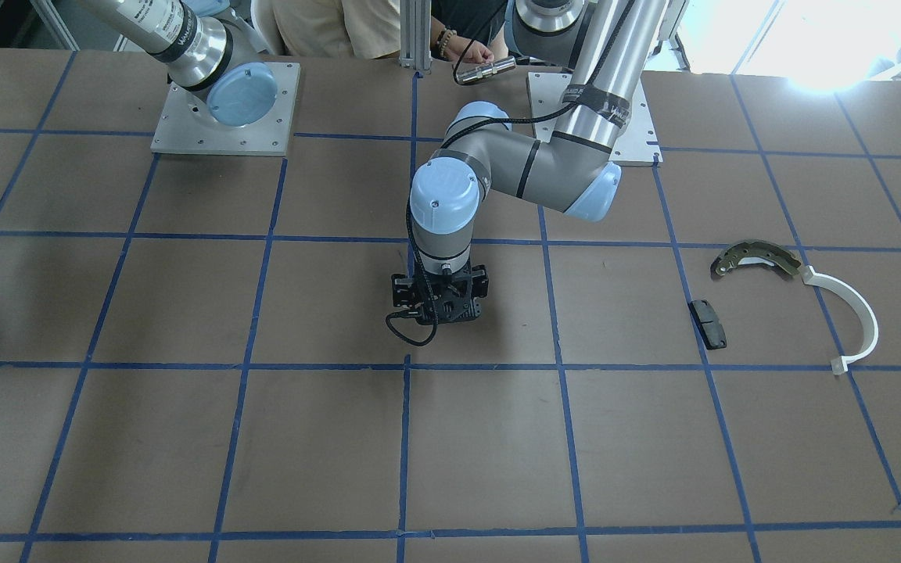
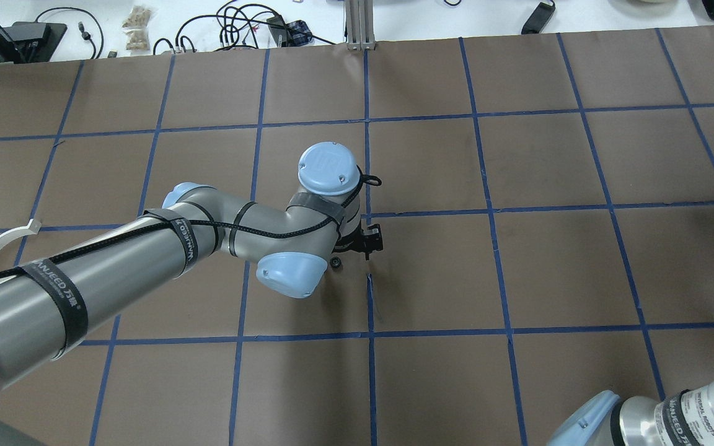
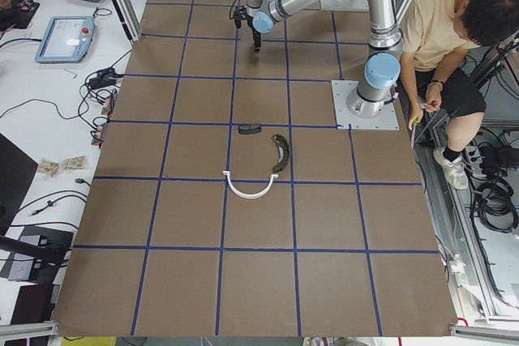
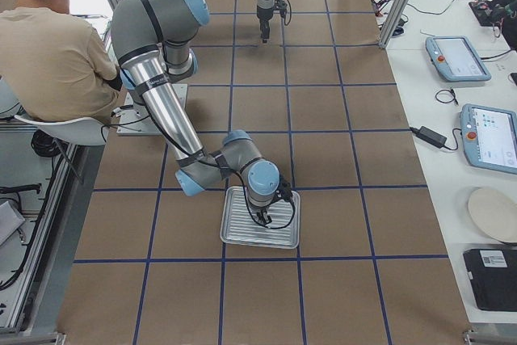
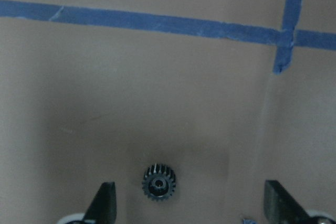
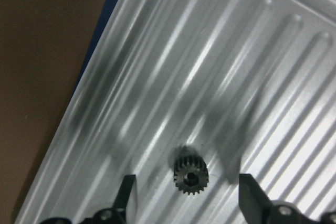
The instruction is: Place bearing gear from tray to pile
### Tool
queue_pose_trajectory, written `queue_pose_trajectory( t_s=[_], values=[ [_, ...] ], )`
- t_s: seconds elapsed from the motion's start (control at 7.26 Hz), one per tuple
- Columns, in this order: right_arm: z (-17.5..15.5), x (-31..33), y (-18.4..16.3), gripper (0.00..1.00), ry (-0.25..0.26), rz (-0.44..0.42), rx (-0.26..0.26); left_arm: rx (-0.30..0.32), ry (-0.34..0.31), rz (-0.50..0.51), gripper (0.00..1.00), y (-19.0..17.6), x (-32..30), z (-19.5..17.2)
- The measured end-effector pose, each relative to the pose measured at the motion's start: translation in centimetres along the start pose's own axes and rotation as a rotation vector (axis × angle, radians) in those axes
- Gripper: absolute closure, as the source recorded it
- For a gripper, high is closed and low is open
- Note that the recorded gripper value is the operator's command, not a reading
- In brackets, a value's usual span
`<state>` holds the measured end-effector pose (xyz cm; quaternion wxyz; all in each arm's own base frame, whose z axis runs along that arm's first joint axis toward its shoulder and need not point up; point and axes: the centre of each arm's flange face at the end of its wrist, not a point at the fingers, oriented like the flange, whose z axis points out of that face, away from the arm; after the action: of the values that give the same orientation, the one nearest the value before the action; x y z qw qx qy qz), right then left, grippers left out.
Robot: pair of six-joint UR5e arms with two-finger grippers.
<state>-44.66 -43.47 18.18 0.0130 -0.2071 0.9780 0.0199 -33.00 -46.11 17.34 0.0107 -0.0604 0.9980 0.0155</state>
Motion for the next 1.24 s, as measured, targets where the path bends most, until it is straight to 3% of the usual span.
queue_pose_trajectory(
  t_s=[0.14,0.41,0.69,0.83,0.96,1.24],
  values=[
    [0.0,0.0,0.0,1.0,0.002,-0.001,-0.001,-0.008,-0.004,0.0,0.81,0.2,-0.3,0.3],
    [-0.3,0.0,0.2,1.0,0.008,0.0,-0.022,-0.026,-0.003,-0.006,0.97,0.0,-2.0,0.9],
    [-2.8,-0.3,0.5,1.0,0.03,0.015,-0.061,-0.027,0.006,-0.023,1.0,-0.7,-3.3,0.6],
    [-6.0,-1.8,0.2,1.0,0.025,0.056,-0.068,-0.023,0.008,-0.024,1.0,-0.9,-3.5,0.4],
    [-9.3,-4.5,-0.8,1.0,-0.003,0.115,-0.078,-0.013,0.01,-0.007,1.0,-1.3,-4.0,-0.2],
    [-14.7,-12.3,-4.0,1.0,-0.12,0.285,-0.13,0.01,0.01,0.059,1.0,-4.0,-9.3,-3.2]
  ],
)
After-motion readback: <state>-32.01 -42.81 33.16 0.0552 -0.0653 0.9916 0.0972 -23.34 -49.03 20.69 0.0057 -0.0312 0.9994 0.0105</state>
